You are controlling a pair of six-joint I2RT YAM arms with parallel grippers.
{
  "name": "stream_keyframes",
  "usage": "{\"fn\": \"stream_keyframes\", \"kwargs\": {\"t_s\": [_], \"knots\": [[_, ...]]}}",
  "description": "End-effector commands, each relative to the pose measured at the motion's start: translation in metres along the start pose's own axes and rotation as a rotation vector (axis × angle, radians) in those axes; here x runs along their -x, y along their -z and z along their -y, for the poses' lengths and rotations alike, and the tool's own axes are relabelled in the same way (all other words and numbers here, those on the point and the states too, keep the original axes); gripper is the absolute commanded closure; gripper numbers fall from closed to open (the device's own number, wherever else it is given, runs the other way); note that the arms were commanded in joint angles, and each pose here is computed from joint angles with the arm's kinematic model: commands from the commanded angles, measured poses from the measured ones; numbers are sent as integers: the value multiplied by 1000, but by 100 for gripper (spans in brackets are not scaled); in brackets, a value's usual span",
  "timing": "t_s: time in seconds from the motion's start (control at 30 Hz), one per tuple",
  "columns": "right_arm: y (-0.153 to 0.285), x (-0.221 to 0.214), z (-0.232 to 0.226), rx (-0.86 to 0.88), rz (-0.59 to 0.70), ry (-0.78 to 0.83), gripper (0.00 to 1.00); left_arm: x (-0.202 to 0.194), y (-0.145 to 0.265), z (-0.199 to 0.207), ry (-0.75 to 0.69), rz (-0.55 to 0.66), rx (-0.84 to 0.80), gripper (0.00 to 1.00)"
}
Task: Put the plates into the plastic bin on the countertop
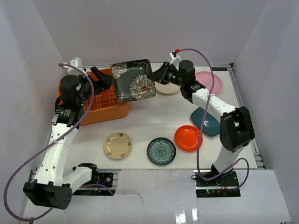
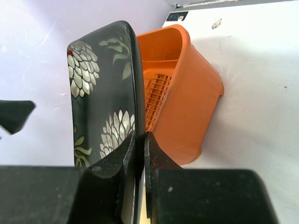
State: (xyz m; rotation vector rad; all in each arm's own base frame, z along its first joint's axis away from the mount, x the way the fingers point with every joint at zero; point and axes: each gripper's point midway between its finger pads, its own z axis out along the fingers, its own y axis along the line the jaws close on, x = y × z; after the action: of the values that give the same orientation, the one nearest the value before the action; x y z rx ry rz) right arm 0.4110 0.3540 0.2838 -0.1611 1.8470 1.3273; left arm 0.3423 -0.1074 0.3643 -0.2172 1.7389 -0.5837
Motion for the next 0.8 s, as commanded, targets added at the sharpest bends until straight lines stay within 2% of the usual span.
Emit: {"fn": "stream_keyframes", "kwargs": {"t_s": [0.0, 0.07, 0.17, 0.43, 0.53, 0.57, 0.67, 0.77], "knots": [[31, 54, -74, 234, 135, 42, 92, -18, 16, -2, 120, -124, -152, 6], [34, 56, -77, 253, 132, 42, 92, -20, 15, -9, 141, -119, -180, 6], [34, 54, -81, 274, 108, 37, 92, -32, 21, 7, 180, -161, -364, 7], [28, 42, -84, 326, 65, -15, 92, -49, 9, 7, 218, -225, -430, 13], [23, 32, -89, 357, 40, -28, 92, -56, 0, -1, 221, -242, -408, 23], [22, 31, -90, 361, 36, -30, 92, -59, -5, -5, 218, -252, -399, 35], [20, 25, -89, 358, 26, -38, 92, -64, -12, -13, 209, -259, -369, 55], [20, 21, -86, 353, 16, -43, 92, -63, -14, -14, 206, -256, -358, 67]]}}
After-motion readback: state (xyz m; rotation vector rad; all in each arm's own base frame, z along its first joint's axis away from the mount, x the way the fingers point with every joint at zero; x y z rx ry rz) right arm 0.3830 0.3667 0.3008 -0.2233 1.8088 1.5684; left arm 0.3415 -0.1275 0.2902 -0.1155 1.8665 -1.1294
